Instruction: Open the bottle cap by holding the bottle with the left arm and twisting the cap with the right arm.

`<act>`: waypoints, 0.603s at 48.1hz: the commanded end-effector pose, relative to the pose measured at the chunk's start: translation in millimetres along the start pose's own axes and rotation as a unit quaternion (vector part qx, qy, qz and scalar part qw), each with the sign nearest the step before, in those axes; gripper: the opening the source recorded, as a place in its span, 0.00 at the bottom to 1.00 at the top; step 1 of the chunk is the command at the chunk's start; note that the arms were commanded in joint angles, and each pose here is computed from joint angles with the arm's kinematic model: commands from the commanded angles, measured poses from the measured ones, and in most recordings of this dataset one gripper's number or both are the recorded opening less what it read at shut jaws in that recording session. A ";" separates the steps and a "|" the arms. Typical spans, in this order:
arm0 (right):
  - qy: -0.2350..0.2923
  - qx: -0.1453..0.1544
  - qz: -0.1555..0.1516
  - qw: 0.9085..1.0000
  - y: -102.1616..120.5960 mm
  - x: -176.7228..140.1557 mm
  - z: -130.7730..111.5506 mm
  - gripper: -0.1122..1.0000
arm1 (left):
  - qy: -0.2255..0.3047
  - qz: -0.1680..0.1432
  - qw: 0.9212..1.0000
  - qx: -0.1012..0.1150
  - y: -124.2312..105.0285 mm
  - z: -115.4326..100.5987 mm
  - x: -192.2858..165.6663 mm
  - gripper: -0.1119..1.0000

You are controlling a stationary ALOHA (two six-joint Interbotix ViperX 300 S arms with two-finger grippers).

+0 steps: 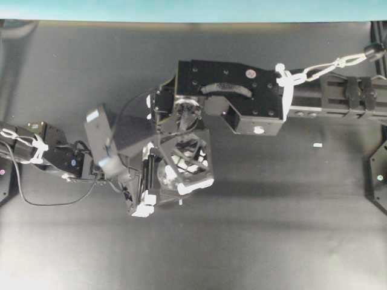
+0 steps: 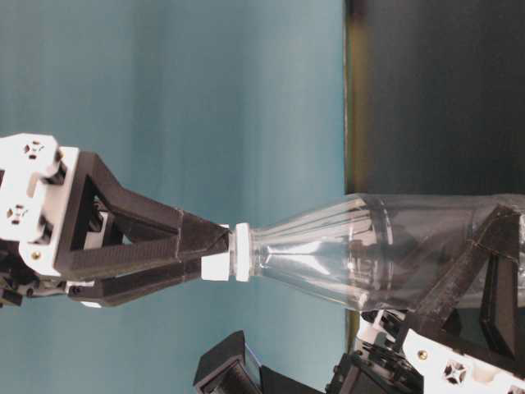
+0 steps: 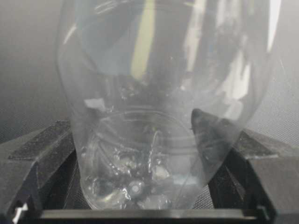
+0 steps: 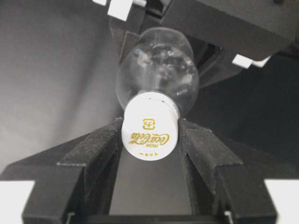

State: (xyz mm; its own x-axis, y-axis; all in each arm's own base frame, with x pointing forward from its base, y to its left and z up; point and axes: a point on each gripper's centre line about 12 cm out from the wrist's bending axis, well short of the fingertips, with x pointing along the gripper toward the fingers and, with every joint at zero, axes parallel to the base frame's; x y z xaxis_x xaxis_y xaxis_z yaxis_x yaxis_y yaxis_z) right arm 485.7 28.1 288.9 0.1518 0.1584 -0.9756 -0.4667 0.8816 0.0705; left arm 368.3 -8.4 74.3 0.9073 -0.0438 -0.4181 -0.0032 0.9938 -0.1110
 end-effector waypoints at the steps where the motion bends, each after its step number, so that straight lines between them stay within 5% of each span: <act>1: -0.006 -0.065 0.003 0.998 31.5 6.2 13.7 0.42 | 0.014 0.003 1.000 -0.010 0.9 -6.0 -0.6 0.84; 11: -0.010 -0.117 -0.010 0.993 31.6 7.7 10.8 0.42 | 0.020 -0.001 1.000 -0.010 -2.8 -7.2 0.0 0.84; 29: -0.009 -0.117 -0.009 0.993 32.1 8.2 7.6 0.42 | 0.023 -0.002 1.000 -0.008 -3.8 -7.9 0.0 0.84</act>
State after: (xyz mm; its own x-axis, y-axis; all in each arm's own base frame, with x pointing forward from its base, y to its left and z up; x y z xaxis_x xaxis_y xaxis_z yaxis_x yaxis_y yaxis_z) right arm 481.8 28.5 284.9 0.1851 0.1395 -0.9728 -0.5961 0.8029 0.0017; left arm 368.0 -12.0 73.0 0.9011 -0.0508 -0.4306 -0.0038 0.9921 -0.1251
